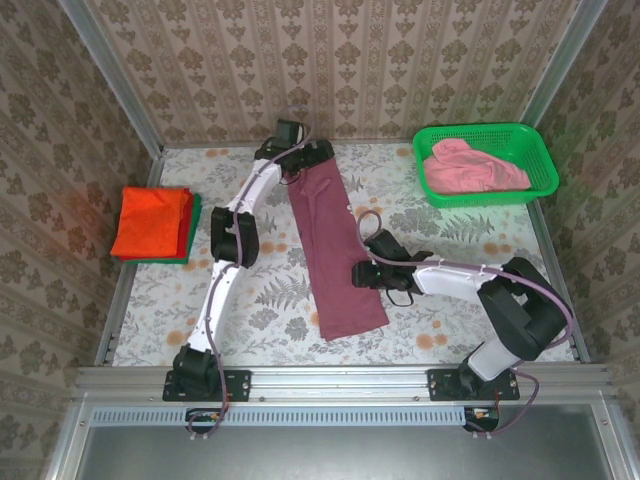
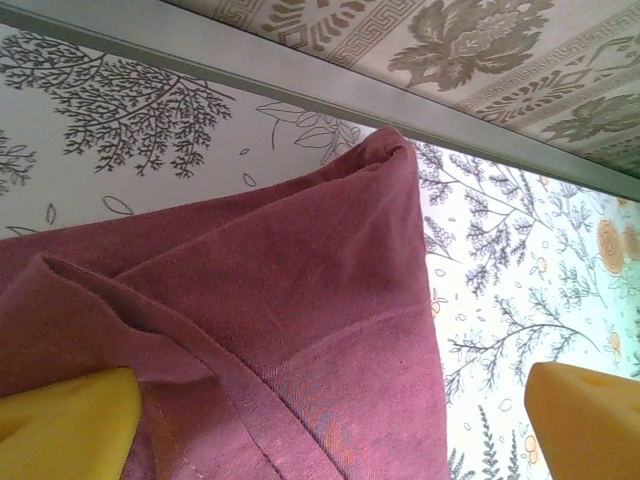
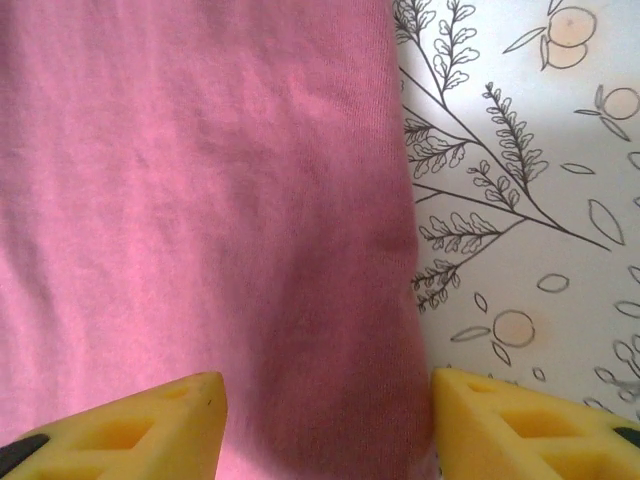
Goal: Fold and stack the t-shirts
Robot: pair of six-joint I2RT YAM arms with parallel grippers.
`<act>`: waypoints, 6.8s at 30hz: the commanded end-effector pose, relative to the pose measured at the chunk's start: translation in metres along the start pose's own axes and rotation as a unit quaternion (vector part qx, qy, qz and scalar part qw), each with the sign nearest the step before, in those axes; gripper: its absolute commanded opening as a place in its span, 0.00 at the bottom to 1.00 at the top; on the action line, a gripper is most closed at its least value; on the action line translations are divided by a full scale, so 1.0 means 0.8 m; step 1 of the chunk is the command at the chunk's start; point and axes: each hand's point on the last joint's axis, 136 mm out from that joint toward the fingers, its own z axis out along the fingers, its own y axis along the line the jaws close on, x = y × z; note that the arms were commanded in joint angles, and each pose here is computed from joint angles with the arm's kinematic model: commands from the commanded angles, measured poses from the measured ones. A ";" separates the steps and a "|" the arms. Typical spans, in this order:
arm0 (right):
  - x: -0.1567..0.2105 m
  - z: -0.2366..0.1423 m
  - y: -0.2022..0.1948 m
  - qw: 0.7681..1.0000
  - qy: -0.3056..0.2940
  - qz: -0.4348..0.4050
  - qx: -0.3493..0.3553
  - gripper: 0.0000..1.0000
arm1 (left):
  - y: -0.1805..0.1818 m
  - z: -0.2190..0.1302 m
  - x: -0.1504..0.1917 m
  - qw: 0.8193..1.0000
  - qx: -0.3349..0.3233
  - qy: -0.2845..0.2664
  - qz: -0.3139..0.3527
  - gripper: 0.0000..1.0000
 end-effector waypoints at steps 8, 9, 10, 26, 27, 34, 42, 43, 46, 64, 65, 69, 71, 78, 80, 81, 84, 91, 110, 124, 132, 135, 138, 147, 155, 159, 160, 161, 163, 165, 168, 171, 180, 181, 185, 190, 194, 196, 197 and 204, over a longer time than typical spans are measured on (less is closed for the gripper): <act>-0.048 -0.040 0.002 0.996 -0.080 -0.034 0.009 0.51 | -0.077 -0.084 -0.028 0.997 0.054 -0.006 0.055 1.00; -0.057 -0.040 0.004 0.996 -0.087 -0.030 0.006 0.50 | -0.086 -0.100 -0.037 0.996 0.054 -0.015 0.065 1.00; -0.068 -0.038 0.006 0.996 -0.091 -0.025 0.002 0.49 | -0.094 -0.117 -0.045 0.995 0.051 -0.025 0.076 1.00; -0.255 0.085 0.086 0.996 -0.060 -0.014 -0.059 0.50 | 0.003 -0.333 0.155 0.985 -0.084 -0.105 0.106 1.00; -0.261 0.096 0.090 0.996 -0.056 -0.013 -0.063 0.50 | -0.002 -0.338 0.177 0.985 -0.086 -0.098 0.115 1.00; -0.284 0.169 0.075 0.998 -0.028 0.034 -0.044 0.51 | 0.012 -0.362 0.259 0.979 -0.114 -0.107 0.133 1.00; -0.289 0.187 -0.006 0.996 -0.007 0.084 0.021 0.52 | 0.020 -0.368 0.270 0.968 -0.126 -0.137 0.166 1.00; -0.290 0.185 -0.015 0.996 -0.005 0.083 0.027 0.53 | 0.020 -0.368 0.268 0.967 -0.130 -0.138 0.171 1.00; -0.298 0.177 -0.031 0.996 -0.009 0.077 0.032 0.53 | 0.023 -0.365 0.265 0.964 -0.138 -0.136 0.179 1.00; -0.271 0.002 0.005 0.980 -0.119 -0.154 -0.035 0.82 | 0.014 -0.335 0.264 0.936 -0.083 -0.079 0.334 1.00; -0.261 -0.014 0.005 0.975 -0.131 -0.178 -0.033 0.83 | 0.010 -0.336 0.270 0.923 -0.072 -0.065 0.372 1.00; -0.205 -0.059 -0.004 0.961 -0.146 -0.233 -0.029 0.87 | -0.017 -0.349 0.281 0.888 0.013 -0.042 0.458 1.00; -0.171 -0.076 -0.005 0.955 -0.132 -0.264 -0.026 0.89 | -0.026 -0.358 0.290 0.859 0.039 -0.026 0.511 1.00; -0.048 -0.105 0.033 0.885 -0.098 -0.445 -0.095 0.85 | -0.014 -0.395 0.311 0.790 0.080 0.021 0.607 1.00; -0.009 -0.109 0.048 0.854 -0.075 -0.499 -0.125 0.84 | -0.013 -0.404 0.329 0.755 0.101 0.025 0.647 1.00; 0.006 -0.111 0.053 0.842 -0.064 -0.518 -0.137 0.83 | -0.012 -0.407 0.334 0.744 0.105 0.027 0.659 1.00; 0.048 -0.113 0.069 0.807 -0.038 -0.567 -0.162 0.82 | -0.006 -0.417 0.349 0.712 0.113 0.040 0.692 1.00; 0.108 -0.085 0.069 0.741 -0.004 -0.656 -0.144 0.80 | 0.004 -0.429 0.389 0.577 0.130 0.042 0.805 1.00; 0.141 -0.026 0.049 0.687 0.088 -0.716 -0.090 0.47 | 0.005 -0.417 0.415 0.496 0.135 0.045 0.857 1.00; 0.155 -0.023 0.031 0.679 0.127 -0.720 -0.063 0.01 | 0.006 -0.414 0.430 0.499 0.155 0.050 0.851 1.00; 0.142 -0.057 0.056 0.706 0.088 -0.697 -0.090 0.00 | -0.009 -0.420 0.433 0.519 0.178 0.027 0.836 1.00; 0.130 -0.072 0.068 0.711 0.059 -0.694 -0.096 0.00 | -0.019 -0.425 0.431 0.530 0.192 0.011 0.826 1.00; 0.115 -0.084 0.076 0.716 0.037 -0.690 -0.097 0.00 | -0.028 -0.429 0.428 0.545 0.205 0.001 0.813 1.00; 0.054 -0.105 0.089 0.714 -0.009 -0.695 -0.083 0.00 | -0.032 -0.430 0.419 0.543 0.196 -0.004 0.817 1.00; -0.015 -0.100 0.095 0.712 -0.042 -0.698 -0.057 0.00 | -0.033 -0.417 0.405 0.533 0.179 0.005 0.827 1.00; -0.038 -0.083 0.091 0.715 -0.042 -0.696 -0.051 0.00 | -0.050 -0.418 0.398 0.534 0.194 -0.001 0.823 1.00; -0.046 -0.081 0.091 0.716 -0.045 -0.695 -0.049 0.00 | -0.054 -0.416 0.394 0.538 0.193 -0.007 0.821 1.00; -0.054 -0.079 0.092 0.715 -0.049 -0.695 -0.048 0.00 | -0.058 -0.413 0.389 0.543 0.188 -0.013 0.818 1.00; -0.070 -0.076 0.092 0.716 -0.057 -0.694 -0.043 0.00 | -0.065 -0.408 0.386 0.551 0.186 -0.016 0.813 1.00; -0.088 -0.072 0.093 0.717 -0.064 -0.693 -0.039 0.00 | -0.068 -0.403 0.385 0.555 0.181 -0.011 0.812 1.00; -0.115 -0.065 0.095 0.717 -0.075 -0.693 -0.033 0.00 | -0.067 -0.392 0.380 0.576 0.159 -0.005 0.802 1.00; -0.139 -0.053 0.096 0.715 -0.078 -0.694 -0.028 0.00 | -0.062 -0.384 0.371 0.614 0.131 -0.005 0.779 1.00; -0.204 -0.017 0.091 0.722 -0.088 -0.686 -0.009 0.00 | -0.034 -0.392 0.361 0.649 0.077 -0.034 0.757 1.00; -0.209 -0.013 0.089 0.722 -0.087 -0.686 -0.008 0.00 | -0.030 -0.393 0.361 0.652 0.073 -0.035 0.754 1.00; -0.221 0.007 0.083 0.724 -0.079 -0.686 -0.004 0.00 | -0.019 -0.397 0.357 0.663 0.063 -0.034 0.745 1.00; -0.228 0.029 0.071 0.728 -0.068 -0.683 0.005 0.00 | -0.017 -0.397 0.356 0.666 0.063 -0.032 0.743 1.00; -0.228 0.046 0.065 0.731 -0.061 -0.679 0.004 0.00 | -0.017 -0.393 0.357 0.667 0.066 -0.029 0.742 1.00; -0.228 0.055 0.060 0.733 -0.054 -0.678 0.006 0.00 | -0.017 -0.392 0.357 0.669 0.068 -0.027 0.740 1.00; -0.227 0.059 0.058 0.734 -0.051 -0.677 0.008 0.00 | -0.018 -0.392 0.356 0.670 0.068 -0.028 0.738 1.00; -0.249 0.056 0.064 0.745 -0.096 -0.659 0.026 0.43 | -0.025 -0.389 0.351 0.682 0.073 -0.048 0.727 1.00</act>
